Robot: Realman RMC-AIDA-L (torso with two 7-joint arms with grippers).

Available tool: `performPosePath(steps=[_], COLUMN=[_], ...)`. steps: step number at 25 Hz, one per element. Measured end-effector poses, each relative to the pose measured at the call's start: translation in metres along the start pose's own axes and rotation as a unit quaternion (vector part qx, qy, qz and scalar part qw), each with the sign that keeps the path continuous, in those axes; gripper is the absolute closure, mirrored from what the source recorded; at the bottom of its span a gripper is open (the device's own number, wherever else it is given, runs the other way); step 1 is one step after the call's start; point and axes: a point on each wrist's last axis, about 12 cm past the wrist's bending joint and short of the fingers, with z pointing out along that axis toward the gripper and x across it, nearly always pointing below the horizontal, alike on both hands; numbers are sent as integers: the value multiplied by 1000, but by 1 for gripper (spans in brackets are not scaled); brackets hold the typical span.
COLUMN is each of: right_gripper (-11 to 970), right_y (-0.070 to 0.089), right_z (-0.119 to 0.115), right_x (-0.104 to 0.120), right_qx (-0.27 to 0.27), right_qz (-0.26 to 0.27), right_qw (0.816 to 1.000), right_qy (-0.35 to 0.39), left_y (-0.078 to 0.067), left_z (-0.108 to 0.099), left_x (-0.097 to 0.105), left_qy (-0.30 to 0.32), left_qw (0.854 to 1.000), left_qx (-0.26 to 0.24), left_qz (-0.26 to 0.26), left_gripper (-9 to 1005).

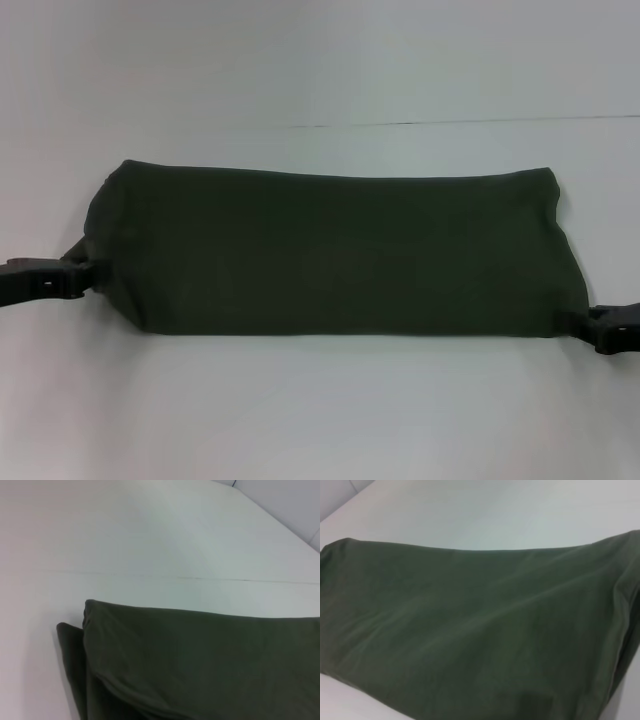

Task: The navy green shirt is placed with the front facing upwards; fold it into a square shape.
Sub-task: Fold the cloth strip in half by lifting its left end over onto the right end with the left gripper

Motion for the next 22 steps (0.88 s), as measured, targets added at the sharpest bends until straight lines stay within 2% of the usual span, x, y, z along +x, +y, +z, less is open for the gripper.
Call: performPosePath(steps=[5,15,22], right_gripper=[923,926,927], right_y=[-3,-7,-6], right_z=[-8,-27,-34], right_x=[-2,9,21], right_qx=[11,12,6], right_qz=[-7,-4,-11], right_qw=[1000,1000,1000], right_qy=[-9,-18,-14], left_y=[-1,-7,-12], left_z=[-2,-21,-23], left_x=[4,20,30], left_qy=[4,23,46], left_qw=[1000,998,995], left_qx=[9,56,78], left_qz=[11,29,31], left_gripper=[983,983,983])
